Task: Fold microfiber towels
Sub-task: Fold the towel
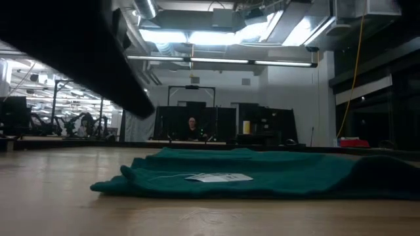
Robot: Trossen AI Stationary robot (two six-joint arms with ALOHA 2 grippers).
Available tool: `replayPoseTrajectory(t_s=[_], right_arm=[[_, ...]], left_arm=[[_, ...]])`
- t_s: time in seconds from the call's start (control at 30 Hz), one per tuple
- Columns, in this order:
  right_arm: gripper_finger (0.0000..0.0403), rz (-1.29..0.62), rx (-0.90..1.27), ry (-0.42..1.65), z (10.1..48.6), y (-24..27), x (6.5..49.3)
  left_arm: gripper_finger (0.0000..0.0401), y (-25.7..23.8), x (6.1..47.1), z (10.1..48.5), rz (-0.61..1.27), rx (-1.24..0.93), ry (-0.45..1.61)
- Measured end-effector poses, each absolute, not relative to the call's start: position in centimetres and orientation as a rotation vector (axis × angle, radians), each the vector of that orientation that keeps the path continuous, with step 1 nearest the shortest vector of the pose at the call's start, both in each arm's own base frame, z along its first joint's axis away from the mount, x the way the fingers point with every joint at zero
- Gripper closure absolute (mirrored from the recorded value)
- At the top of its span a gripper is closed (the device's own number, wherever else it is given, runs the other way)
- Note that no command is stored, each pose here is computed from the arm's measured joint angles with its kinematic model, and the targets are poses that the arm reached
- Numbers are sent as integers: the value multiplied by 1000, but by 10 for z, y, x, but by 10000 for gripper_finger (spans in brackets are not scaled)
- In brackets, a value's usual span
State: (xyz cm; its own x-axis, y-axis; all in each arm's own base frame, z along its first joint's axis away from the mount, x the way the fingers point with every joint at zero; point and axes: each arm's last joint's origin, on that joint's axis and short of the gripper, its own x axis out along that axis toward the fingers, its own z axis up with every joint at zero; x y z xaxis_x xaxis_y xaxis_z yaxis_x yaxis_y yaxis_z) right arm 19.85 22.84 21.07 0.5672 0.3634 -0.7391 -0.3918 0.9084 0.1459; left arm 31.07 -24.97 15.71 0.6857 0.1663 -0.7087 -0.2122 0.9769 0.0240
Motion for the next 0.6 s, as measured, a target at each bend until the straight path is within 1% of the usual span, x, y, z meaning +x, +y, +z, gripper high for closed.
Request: replayPoseTrajectory(t_s=[0.1,0.27,0.43,0.6], right_arm=[[370,456,-11,869,199,229,213],[380,493,22,866,195,232,219],[393,461,23,871,195,230,219],[396,378,-2,855,194,224,222]], left_arm=[[390,-250,313,156,165,-60,804],[397,-239,324,153,189,-57,814],[398,-232,331,147,165,-57,839],[395,-221,318,123,208,-153,939]])
